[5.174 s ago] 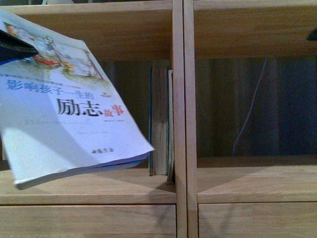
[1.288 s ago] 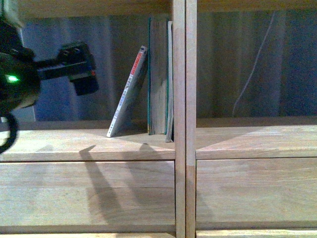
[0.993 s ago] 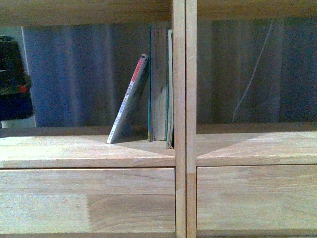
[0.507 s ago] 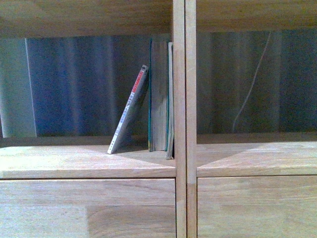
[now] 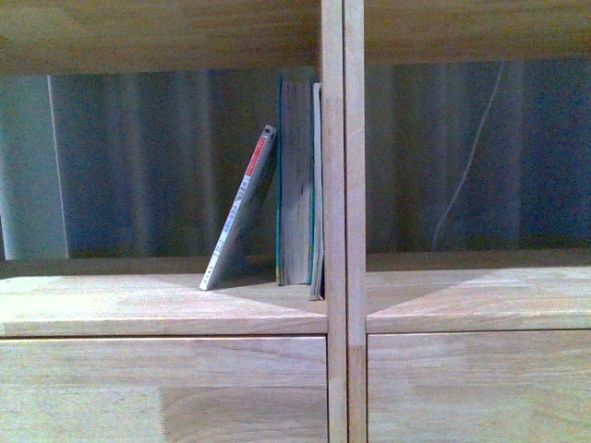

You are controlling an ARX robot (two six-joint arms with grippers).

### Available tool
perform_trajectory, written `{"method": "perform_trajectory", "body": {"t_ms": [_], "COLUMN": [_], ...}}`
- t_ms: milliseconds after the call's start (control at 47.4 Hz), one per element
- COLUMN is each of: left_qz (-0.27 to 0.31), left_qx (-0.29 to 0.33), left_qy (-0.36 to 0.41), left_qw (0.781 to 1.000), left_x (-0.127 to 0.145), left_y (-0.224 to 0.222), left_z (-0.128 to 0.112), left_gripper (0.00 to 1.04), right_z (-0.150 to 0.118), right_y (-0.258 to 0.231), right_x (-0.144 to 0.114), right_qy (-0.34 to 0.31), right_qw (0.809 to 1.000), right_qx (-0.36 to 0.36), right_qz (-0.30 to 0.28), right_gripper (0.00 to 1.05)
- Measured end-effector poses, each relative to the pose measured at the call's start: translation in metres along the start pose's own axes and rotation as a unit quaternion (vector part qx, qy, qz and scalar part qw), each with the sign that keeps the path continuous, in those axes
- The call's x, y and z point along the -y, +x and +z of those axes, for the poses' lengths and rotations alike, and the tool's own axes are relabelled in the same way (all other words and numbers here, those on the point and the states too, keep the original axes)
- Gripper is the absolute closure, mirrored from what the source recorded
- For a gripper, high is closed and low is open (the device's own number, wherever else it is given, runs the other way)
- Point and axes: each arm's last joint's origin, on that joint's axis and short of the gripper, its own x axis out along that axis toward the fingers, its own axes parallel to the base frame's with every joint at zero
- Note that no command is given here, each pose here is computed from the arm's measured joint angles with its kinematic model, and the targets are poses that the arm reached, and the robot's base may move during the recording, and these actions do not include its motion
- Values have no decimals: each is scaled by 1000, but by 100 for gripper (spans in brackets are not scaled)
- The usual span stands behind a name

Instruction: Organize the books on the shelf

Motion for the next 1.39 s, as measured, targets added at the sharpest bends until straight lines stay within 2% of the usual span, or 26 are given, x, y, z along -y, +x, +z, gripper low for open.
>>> {"method": "perform_trajectory", "body": {"t_ms": [84,444,676,887,929,950,1119,1309,1394], "left_qz": [21,19,19,19,19,19,19,19,19], "left_qx": [1,1,1,1,1,1,1,1,1], "left_qy": [0,0,0,0,0,0,0,0,0], "left_qw": [1000,1000,1000,1000,1000,1000,1000,1000,1000], "left_x": [-6,-6,-6,-6,-6,-6,-6,-6,-6], "left_y": [0,0,0,0,0,0,0,0,0], "left_z": [0,0,0,0,0,0,0,0,0], "left_gripper": [102,102,60,13,6,6,7,7,7], "right_z": [0,0,0,0,0,0,-1,-5,-4], "right_y": [0,0,0,0,0,0,-1,-10,-13], "right_x": [0,0,0,0,0,0,0,0,0], "right_qy": [0,0,0,0,0,0,0,0,0], "right_qw": [1000,1000,1000,1000,1000,1000,1000,1000,1000], "right_qx": [0,0,0,0,0,0,-2,-20,-8], "right_qz": [0,0,0,0,0,0,0,0,1], "right_gripper": [7,7,7,7,7,7,26,54,66]}}
